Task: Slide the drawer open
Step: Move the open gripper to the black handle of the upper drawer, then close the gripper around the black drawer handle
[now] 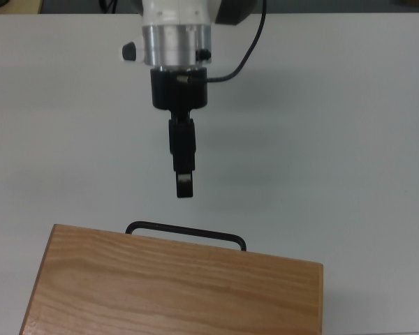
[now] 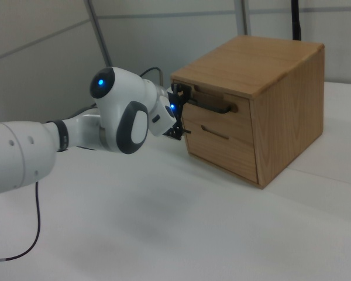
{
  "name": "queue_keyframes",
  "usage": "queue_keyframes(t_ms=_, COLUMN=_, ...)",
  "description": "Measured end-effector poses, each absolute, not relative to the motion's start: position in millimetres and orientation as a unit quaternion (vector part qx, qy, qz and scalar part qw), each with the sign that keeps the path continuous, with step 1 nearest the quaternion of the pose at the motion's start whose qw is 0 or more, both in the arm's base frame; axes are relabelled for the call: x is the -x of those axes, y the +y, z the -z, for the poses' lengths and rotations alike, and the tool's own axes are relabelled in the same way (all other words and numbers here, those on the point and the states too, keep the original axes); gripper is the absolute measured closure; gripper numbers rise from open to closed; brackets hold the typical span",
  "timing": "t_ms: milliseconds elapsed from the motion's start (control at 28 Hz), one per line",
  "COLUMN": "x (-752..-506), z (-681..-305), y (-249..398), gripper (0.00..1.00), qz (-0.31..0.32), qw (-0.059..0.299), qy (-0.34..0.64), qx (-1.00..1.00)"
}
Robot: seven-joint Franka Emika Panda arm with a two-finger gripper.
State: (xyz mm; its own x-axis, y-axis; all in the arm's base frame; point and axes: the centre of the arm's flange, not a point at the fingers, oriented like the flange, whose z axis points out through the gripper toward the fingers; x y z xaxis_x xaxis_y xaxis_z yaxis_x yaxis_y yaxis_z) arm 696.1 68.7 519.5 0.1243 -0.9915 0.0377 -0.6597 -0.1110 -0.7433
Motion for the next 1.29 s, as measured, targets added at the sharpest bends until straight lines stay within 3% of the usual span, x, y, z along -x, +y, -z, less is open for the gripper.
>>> queue_keyframes(t_ms=679, x=-737, z=-493, y=66, gripper=0.04, qz=0.32, qw=0.307, qy=0.562, qx=0.698)
queue_keyframes(t_ms=786, x=-739, z=-490, y=66, gripper=0.11, qz=0.323, qw=0.303, qy=0.558, qx=0.702)
queue_keyframes(t_ms=929, x=-740, z=-488, y=67, gripper=0.32, qz=0.33, qw=0.298, qy=0.55, qx=0.707)
queue_keyframes(t_ms=1250, x=-742, z=-500, y=67, gripper=0.61, qz=0.342, qw=0.302, qy=0.542, qx=0.706)
queue_keyframes(t_ms=1286, x=-742, z=-502, y=67, gripper=0.68, qz=0.343, qw=0.302, qy=0.541, qx=0.706)
